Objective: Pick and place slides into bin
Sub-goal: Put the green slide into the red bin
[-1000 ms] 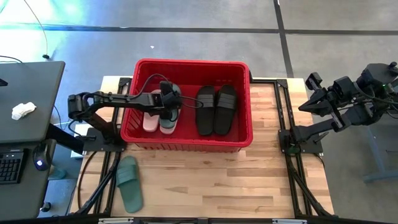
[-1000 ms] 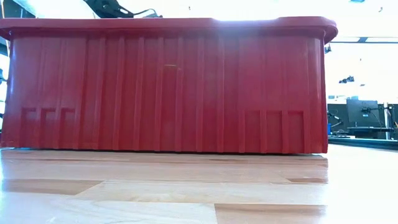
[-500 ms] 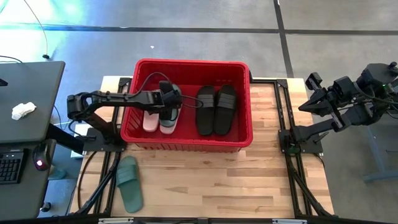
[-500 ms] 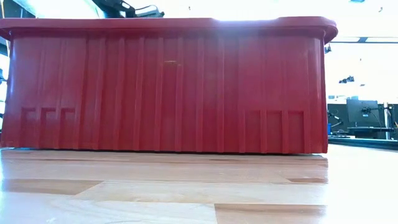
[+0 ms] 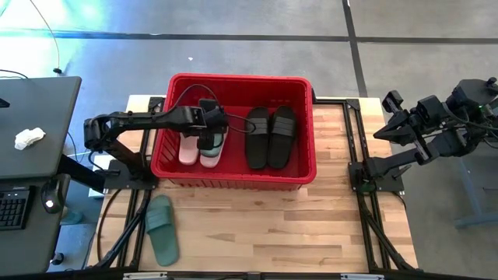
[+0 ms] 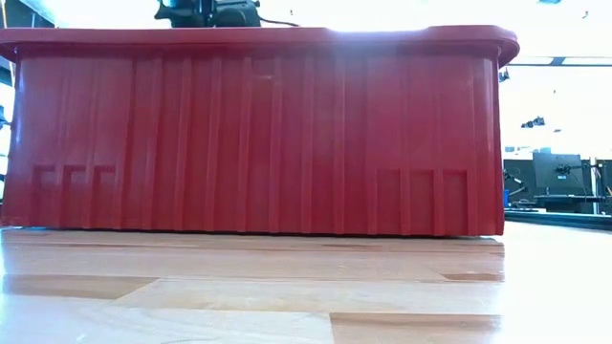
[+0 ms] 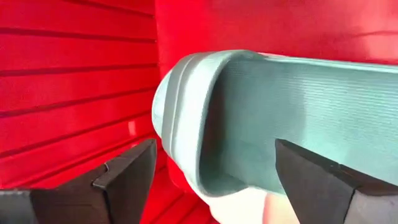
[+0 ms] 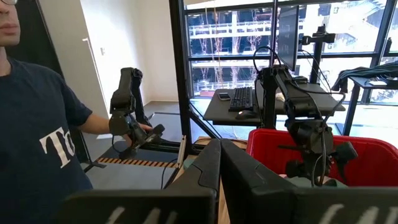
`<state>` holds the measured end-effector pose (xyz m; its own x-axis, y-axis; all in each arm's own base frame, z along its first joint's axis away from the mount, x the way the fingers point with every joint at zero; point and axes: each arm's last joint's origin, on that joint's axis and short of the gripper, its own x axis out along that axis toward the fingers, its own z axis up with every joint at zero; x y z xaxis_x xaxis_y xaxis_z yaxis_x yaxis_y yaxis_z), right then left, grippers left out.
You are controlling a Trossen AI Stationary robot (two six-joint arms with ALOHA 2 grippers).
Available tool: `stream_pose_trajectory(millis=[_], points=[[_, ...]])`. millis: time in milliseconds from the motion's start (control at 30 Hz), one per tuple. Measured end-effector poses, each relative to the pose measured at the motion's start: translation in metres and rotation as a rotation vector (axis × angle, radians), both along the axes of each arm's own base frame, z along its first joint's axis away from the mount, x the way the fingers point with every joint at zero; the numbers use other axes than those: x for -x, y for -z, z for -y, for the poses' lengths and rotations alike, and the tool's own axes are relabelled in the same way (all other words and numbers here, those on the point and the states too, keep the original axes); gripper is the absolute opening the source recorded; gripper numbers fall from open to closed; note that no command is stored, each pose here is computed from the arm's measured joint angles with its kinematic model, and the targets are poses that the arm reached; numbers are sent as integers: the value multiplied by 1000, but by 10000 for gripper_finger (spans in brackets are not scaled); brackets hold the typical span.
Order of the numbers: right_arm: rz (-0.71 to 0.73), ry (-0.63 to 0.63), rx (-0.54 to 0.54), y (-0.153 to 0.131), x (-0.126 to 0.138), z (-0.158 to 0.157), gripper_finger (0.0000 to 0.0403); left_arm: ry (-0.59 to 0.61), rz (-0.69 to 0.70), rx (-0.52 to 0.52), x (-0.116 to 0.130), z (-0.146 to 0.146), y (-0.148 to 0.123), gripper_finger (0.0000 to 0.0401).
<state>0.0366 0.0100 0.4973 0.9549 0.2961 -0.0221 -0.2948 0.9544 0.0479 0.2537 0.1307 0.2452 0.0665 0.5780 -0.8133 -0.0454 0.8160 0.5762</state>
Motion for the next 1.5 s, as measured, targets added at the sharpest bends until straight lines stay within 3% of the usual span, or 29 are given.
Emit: stream_pose_trajectory(millis=[200, 467, 700, 800, 1000, 1167, 1333, 1500], points=[[0, 0, 0, 0, 0, 0, 0, -31, 17, 79, 1, 2, -31, 296], [0, 0, 0, 0, 0, 0, 0, -65, 86, 253, 9, 11, -94, 273], [0, 0, 0, 0, 0, 0, 0, 13, 157, 385, 15, 32, -139, 256], [0, 0, 0, 0, 0, 0, 0, 67, 164, 467, 19, 49, -154, 253], [0, 0, 0, 0, 0, 0, 0, 174, 305, 653, 20, 92, -180, 254], [0, 0, 0, 0, 0, 0, 0, 173, 327, 814, 25, 134, -187, 255], [0, 0, 0, 0, 0, 0, 0, 82, 294, 945, 30, 175, -189, 255], [0, 0, 0, 0, 0, 0, 0, -116, 273, 994, 40, 212, -188, 255]])
